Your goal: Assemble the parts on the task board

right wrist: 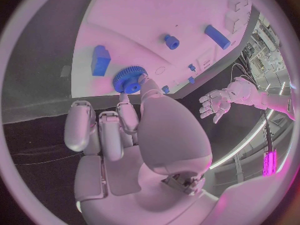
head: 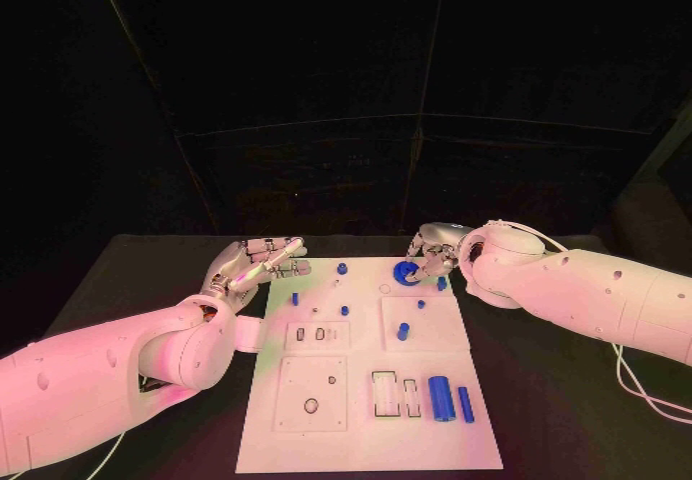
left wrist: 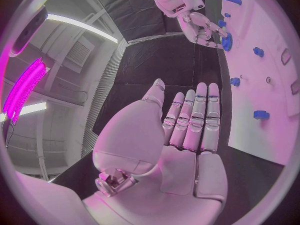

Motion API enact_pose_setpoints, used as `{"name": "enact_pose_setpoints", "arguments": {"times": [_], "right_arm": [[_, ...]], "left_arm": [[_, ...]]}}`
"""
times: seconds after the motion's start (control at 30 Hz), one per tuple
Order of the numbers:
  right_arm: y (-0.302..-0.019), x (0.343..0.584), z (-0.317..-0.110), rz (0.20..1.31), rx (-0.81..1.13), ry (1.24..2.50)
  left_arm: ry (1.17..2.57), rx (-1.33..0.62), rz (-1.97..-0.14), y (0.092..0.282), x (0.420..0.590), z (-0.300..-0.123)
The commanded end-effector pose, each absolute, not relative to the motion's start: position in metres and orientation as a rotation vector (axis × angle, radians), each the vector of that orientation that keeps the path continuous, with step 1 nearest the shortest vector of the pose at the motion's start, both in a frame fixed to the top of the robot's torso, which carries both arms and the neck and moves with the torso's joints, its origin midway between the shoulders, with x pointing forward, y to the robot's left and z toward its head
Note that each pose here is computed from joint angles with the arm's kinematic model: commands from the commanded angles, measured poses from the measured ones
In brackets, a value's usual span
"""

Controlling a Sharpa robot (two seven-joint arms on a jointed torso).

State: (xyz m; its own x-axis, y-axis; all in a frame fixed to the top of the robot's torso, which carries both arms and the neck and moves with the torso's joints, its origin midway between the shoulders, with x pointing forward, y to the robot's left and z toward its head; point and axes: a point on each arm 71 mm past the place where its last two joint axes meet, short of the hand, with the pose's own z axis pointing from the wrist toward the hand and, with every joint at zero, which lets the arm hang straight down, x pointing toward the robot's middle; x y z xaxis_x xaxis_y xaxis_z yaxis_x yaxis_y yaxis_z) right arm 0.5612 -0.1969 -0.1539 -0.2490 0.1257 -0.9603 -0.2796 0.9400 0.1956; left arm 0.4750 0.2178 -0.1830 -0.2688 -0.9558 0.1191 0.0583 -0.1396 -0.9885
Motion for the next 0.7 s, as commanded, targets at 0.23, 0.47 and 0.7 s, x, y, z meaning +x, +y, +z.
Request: {"name": "enact_pose_setpoints", "arguments": {"times": [0.23, 0.47, 0.7], "right_arm": [[-0.189, 0.559, -0.15, 0.347, -0.18, 1.707], [-0.178, 0.554, -0.142, 0.362, -0.217, 1.598], [-0.165, 0.541, -0.137, 0.406, -0.237, 1.562]], "left_arm": [[1.286, -1.1, -1.572, 0.216, 0.474, -0.181], [1.285, -1.1, -1.571, 0.216, 0.474, -0.181], [1.285, -1.1, -1.572, 0.217, 0.473, -0.181]]}}
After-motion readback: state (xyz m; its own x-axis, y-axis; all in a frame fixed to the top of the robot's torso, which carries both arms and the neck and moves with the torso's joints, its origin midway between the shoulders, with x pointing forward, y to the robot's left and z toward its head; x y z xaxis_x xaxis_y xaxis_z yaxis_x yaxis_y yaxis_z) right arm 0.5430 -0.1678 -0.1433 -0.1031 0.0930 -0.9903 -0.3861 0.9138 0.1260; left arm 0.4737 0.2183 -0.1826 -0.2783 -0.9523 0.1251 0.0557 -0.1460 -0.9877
